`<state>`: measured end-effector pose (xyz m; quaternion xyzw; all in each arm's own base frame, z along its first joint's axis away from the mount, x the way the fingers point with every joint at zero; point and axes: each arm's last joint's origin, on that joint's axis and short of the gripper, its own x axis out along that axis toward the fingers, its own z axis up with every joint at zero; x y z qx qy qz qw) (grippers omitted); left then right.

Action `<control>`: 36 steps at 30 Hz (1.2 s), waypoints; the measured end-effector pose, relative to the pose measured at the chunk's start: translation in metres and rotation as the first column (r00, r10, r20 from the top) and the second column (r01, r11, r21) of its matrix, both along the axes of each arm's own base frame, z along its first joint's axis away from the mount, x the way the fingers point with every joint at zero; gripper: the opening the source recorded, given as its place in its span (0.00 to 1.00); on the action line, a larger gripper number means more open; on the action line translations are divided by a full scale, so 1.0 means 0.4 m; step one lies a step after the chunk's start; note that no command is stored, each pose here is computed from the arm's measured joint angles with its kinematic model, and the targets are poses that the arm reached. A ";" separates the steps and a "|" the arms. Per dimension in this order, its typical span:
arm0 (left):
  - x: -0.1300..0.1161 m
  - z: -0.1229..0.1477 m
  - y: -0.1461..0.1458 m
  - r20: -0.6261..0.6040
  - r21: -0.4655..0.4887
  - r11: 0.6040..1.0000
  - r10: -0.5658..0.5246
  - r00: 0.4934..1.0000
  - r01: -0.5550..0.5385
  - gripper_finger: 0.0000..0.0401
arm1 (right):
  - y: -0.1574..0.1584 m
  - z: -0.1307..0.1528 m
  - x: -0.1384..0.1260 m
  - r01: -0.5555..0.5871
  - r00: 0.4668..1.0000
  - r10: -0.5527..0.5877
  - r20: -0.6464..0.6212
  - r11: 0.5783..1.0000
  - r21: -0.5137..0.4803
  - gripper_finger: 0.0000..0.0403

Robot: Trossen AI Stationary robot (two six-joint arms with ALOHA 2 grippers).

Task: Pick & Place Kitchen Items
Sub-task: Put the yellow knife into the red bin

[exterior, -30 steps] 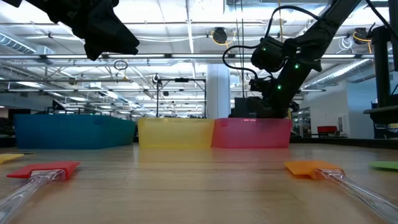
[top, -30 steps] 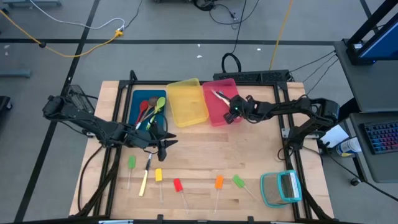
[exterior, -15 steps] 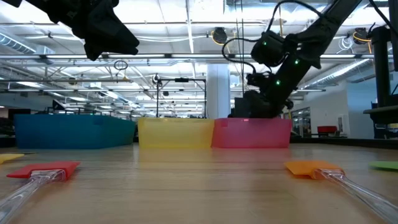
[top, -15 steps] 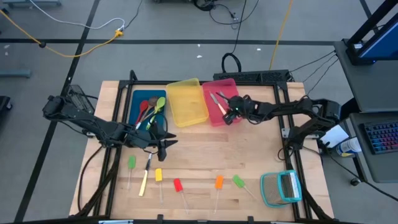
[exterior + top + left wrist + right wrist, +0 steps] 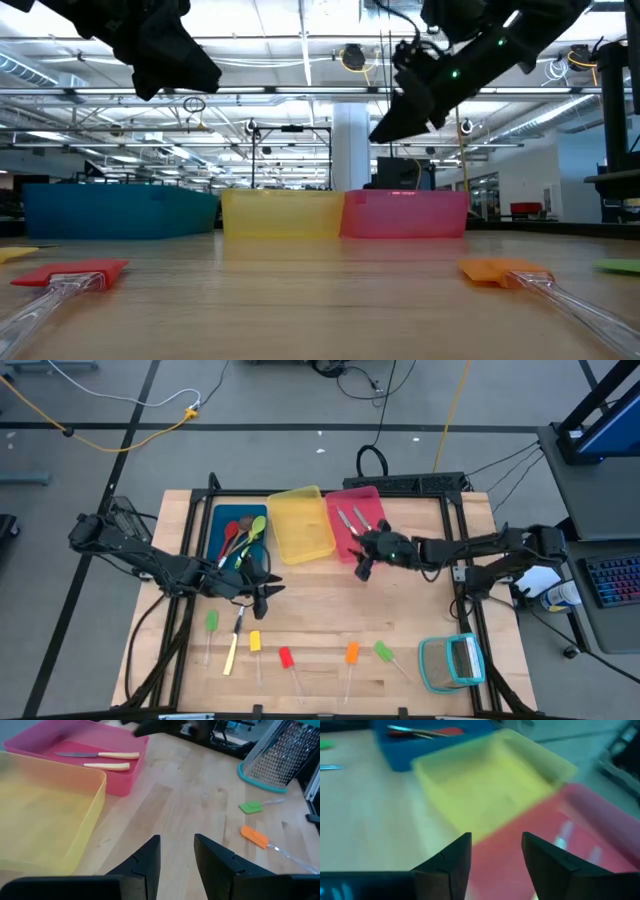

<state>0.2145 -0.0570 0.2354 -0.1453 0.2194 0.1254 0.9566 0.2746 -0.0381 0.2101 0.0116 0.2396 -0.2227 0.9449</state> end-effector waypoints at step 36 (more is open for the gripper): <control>-0.036 0.003 -0.102 0.038 -0.208 0.972 -0.107 0.994 0.113 0.30 | 0.213 0.006 0.000 -0.230 0.971 0.218 0.096 0.964 0.135 0.44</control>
